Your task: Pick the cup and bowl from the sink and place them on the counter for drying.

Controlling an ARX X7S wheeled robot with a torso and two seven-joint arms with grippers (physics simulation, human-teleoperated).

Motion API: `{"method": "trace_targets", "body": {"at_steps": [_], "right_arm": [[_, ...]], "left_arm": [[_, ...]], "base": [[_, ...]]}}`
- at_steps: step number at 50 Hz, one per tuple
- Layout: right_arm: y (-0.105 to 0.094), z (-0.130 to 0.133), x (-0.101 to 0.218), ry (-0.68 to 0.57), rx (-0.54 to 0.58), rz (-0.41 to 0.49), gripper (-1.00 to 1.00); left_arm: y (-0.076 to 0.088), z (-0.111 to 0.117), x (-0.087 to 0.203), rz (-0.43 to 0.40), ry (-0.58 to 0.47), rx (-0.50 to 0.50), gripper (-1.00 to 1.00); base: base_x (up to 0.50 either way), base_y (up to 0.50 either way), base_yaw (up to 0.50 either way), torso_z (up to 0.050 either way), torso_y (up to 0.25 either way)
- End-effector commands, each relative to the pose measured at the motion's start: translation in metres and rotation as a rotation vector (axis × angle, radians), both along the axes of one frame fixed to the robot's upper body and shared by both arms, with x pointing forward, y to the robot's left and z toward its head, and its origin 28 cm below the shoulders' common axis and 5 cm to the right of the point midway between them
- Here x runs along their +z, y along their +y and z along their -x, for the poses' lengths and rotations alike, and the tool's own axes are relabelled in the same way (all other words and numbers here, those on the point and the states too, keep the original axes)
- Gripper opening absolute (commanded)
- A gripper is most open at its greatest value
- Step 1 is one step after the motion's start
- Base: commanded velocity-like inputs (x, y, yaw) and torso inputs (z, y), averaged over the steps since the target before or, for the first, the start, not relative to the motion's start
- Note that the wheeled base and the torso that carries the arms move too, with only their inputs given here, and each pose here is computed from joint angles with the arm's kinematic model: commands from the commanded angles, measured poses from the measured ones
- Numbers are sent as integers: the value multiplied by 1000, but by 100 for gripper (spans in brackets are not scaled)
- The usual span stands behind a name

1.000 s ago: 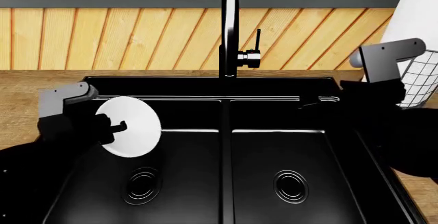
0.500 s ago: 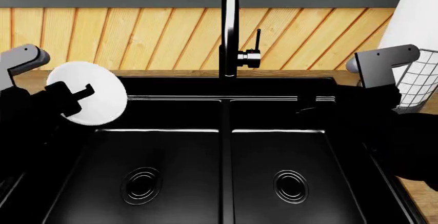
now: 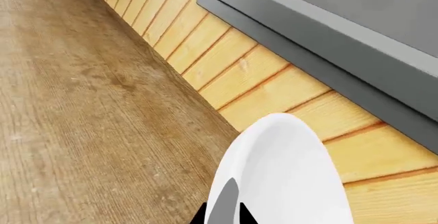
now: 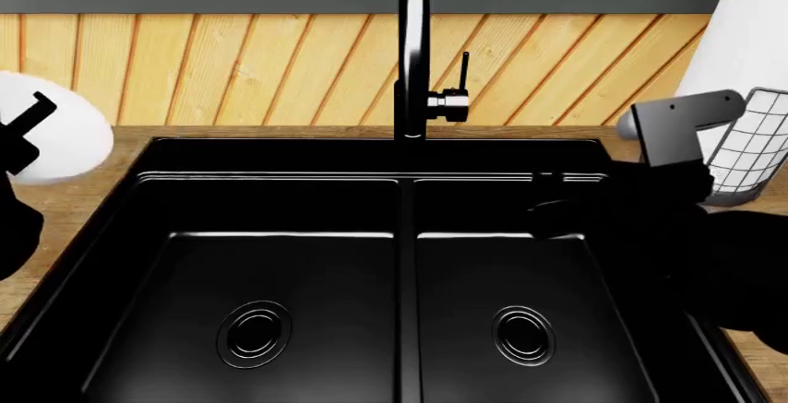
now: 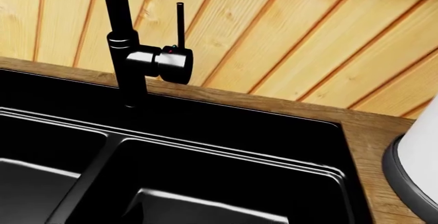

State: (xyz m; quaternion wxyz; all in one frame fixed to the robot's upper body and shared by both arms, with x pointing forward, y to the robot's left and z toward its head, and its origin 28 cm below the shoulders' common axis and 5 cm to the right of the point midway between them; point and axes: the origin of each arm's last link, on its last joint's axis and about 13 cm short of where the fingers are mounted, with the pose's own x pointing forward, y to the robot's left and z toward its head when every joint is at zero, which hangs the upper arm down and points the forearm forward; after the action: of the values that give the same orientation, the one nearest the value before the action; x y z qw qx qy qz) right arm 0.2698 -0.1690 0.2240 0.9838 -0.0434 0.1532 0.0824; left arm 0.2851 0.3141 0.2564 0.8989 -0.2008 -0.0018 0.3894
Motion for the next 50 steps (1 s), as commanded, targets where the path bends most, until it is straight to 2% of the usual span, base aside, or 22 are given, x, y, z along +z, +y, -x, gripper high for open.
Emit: {"method": "trace_targets", "body": {"at_steps": [1, 5, 8, 14, 16, 19, 26, 27, 32, 42, 48, 50], "right_arm": [[1, -1, -5, 8, 4, -4, 100], [2, -2, -6, 10, 8, -3, 100], [2, -2, -8, 14, 7, -6, 100], [3, -3, -10, 21, 11, -6, 100], [3, -4, -10, 21, 14, -6, 100], [3, -4, -12, 23, 13, -8, 100], [3, -3, -16, 31, 14, -11, 100], [3, -3, -16, 31, 13, -11, 100], [3, -2, -19, 38, 11, -10, 100], [5, -4, -21, 44, 15, -8, 100], [6, -4, -21, 46, 17, -5, 100], [6, -4, -21, 46, 17, -6, 100]], "left_arm": [[9, -5, 13, 14, -40, 165, -100], [22, -15, 17, 54, -34, 193, -100], [26, -21, 19, 65, -28, 221, -100], [31, -31, 19, 50, -6, 279, -100], [33, -34, 19, 1, 24, 313, -100], [34, -39, 19, -17, 55, 344, -100], [40, -47, 13, 33, 83, 375, -100], [42, -47, 10, 70, 87, 384, -100], [48, -47, 3, 61, 103, 417, -100], [57, -45, -17, 111, 153, 454, -100], [64, -43, -31, 198, 192, 460, -100], [66, -42, -33, 202, 194, 464, -100]], "base": [[0, 0, 0, 0, 0], [0, 0, 0, 0, 0], [0, 0, 0, 0, 0], [0, 0, 0, 0, 0], [0, 0, 0, 0, 0], [0, 0, 0, 0, 0], [0, 0, 0, 0, 0], [0, 0, 0, 0, 10], [0, 0, 0, 0, 0], [0, 0, 0, 0, 0], [0, 0, 0, 0, 0], [0, 0, 0, 0, 0]]}}
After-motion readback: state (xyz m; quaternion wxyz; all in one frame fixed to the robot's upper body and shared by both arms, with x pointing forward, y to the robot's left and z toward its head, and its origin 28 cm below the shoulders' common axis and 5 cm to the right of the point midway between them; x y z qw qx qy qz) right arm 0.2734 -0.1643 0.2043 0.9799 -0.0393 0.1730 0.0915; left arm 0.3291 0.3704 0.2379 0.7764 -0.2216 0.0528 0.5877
